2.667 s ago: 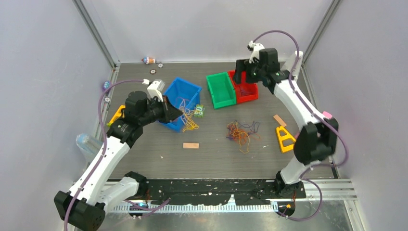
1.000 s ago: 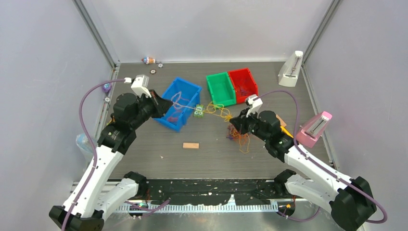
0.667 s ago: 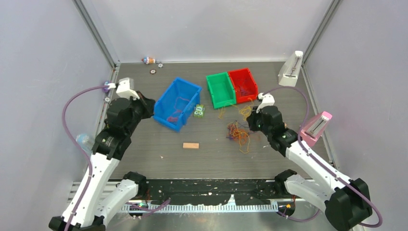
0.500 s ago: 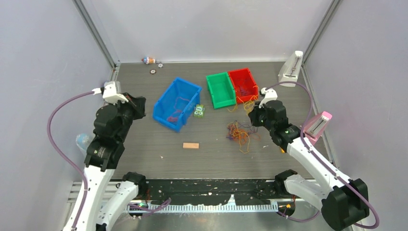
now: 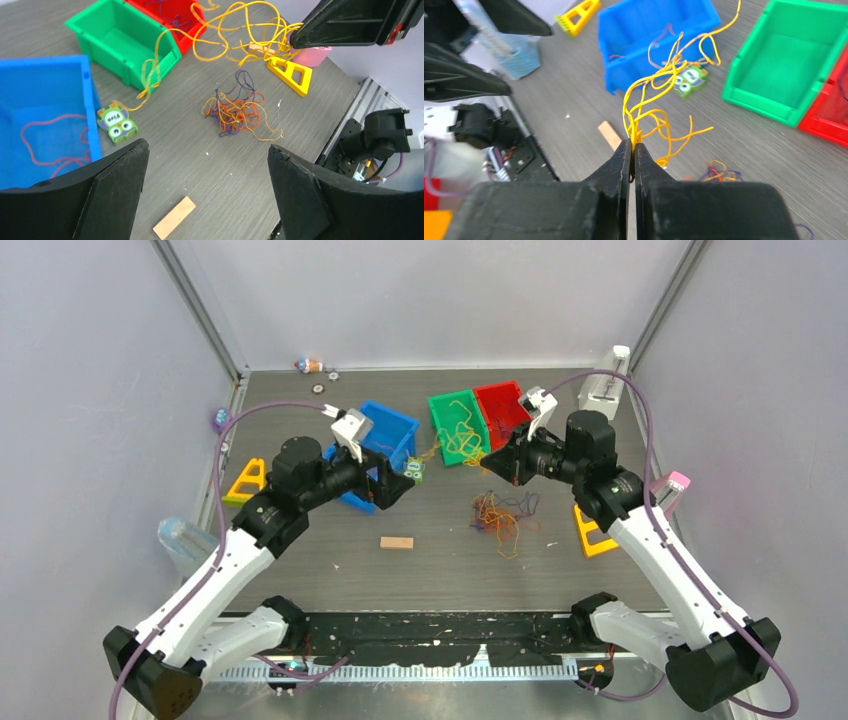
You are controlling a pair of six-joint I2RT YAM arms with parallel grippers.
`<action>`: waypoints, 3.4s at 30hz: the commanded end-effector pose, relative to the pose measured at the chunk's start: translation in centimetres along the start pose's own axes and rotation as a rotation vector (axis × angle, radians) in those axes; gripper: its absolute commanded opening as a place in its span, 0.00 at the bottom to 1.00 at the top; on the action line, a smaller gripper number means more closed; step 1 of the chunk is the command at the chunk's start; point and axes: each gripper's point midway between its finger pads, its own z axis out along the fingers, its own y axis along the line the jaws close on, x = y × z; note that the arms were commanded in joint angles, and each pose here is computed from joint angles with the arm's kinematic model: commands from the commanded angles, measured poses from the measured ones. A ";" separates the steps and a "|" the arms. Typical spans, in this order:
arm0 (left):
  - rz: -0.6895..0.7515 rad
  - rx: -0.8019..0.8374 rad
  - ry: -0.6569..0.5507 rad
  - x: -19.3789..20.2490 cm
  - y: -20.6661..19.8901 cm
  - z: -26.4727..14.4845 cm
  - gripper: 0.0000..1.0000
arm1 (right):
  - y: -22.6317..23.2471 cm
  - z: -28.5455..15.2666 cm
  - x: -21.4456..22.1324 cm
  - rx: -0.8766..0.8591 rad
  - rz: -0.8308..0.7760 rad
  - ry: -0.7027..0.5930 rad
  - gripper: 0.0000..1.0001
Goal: Untangle the cables
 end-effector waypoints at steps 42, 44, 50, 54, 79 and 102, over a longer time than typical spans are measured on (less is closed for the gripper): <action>-0.052 -0.284 -0.192 -4.4 4.4 -0.4 0.00 | -6.9 -1.8 9.0 0.390 0.222 0.094 0.15; -0.077 -0.299 -0.208 -4.8 4.8 -1.4 0.00 | -7.5 -1.7 9.7 0.413 0.232 0.101 0.21; -0.139 -0.364 -0.251 -5.6 6.2 -3.7 0.00 | -9.2 -2.0 10.6 0.484 0.249 0.085 0.06; -0.200 -0.449 -0.278 -5.6 8.2 -5.7 0.00 | -10.6 -2.6 10.4 0.562 0.267 0.056 0.05; -0.208 -1.067 -0.568 -8.5 15.2 -22.3 0.00 | -20.9 -15.4 6.7 1.259 0.468 -0.244 0.05; -0.127 -0.539 -0.523 -10.8 8.0 -16.7 0.00 | -12.6 -2.8 -6.3 0.438 0.191 -0.250 0.05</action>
